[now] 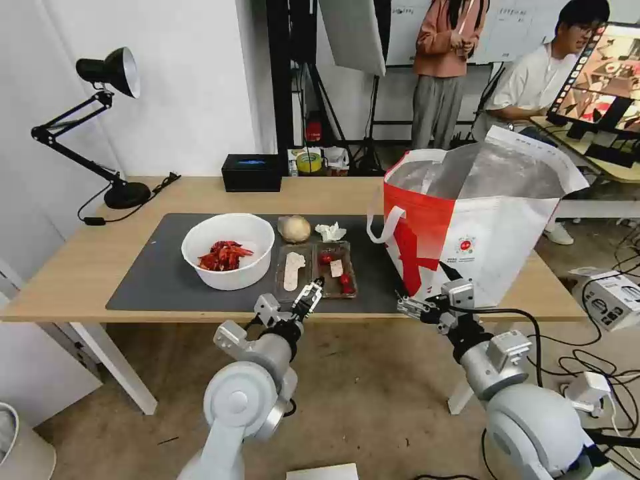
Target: Pick up the trash from the table and place it into the takeout bag.
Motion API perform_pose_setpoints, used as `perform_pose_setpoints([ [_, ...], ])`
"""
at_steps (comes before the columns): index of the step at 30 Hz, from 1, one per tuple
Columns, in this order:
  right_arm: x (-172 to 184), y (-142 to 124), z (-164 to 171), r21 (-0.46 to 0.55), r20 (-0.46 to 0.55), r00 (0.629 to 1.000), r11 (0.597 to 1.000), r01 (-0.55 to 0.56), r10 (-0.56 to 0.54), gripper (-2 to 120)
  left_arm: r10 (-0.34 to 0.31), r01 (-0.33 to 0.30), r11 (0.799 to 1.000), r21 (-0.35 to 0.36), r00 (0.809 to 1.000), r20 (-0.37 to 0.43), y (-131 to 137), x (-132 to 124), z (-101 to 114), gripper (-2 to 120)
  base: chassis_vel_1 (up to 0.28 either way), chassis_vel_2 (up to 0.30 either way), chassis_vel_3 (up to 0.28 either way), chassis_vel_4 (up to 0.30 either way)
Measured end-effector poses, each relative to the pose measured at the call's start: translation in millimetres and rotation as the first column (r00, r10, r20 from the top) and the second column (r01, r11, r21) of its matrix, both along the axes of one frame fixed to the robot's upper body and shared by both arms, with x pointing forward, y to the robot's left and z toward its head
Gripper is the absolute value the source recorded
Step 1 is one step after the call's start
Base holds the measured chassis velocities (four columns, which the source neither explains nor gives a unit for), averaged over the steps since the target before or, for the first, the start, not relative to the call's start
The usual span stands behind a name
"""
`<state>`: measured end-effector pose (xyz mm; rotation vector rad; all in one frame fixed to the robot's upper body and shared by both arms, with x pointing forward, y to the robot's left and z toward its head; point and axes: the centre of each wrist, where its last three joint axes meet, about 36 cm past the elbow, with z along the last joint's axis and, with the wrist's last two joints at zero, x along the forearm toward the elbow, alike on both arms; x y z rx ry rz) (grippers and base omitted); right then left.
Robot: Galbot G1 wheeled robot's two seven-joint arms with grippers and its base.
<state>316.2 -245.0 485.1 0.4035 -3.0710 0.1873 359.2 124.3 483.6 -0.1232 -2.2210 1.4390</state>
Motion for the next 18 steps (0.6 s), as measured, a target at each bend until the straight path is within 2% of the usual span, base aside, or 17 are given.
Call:
perform_pose_setpoints([
  [18, 2.0, -3.2, -2.1, 0.001, 0.013, 1.000, 1.000, 0.009, -0.009, 100, 0.017, -0.016, 1.000, 0.021, 0.999, -0.039, -10.6, 29.7, -11.0, 100, 0.000, 0.000, 0.000, 0.000],
])
